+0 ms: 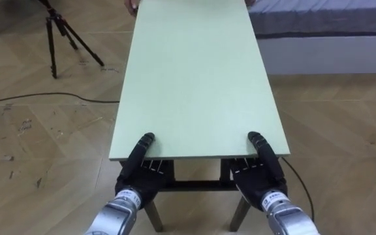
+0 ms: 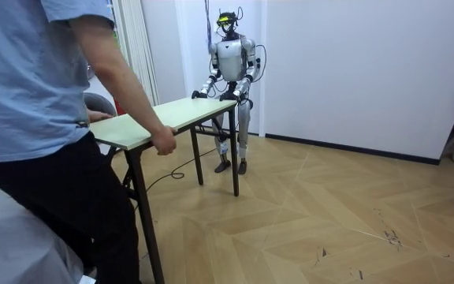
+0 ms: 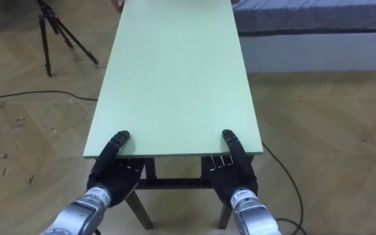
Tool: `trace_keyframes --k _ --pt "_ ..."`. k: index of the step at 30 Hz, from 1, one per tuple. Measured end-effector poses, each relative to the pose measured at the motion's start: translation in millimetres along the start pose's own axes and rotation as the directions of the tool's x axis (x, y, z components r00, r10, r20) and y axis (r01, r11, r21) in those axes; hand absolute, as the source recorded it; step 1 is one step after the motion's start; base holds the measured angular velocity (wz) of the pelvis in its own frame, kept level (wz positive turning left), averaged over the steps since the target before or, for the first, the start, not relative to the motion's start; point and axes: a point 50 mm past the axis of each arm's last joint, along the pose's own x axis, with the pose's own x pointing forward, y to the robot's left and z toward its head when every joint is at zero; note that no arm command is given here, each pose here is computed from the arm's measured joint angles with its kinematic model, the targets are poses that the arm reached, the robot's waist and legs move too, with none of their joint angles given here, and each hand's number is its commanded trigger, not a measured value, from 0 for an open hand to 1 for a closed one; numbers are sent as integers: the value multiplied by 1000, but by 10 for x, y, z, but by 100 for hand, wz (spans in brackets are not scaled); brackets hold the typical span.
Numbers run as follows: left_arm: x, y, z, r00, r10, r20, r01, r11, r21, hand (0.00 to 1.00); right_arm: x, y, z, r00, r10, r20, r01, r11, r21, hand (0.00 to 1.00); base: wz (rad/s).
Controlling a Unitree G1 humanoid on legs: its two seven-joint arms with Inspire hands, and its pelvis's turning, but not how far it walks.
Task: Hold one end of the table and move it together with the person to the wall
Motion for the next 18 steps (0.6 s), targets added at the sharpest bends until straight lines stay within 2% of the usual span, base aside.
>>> trace_keyframes --k 18 --pt "1 -2 3 1000 3 5 -3 1000 9 100 3 2 -14 1000 -1 2 1 1000 2 100 0"
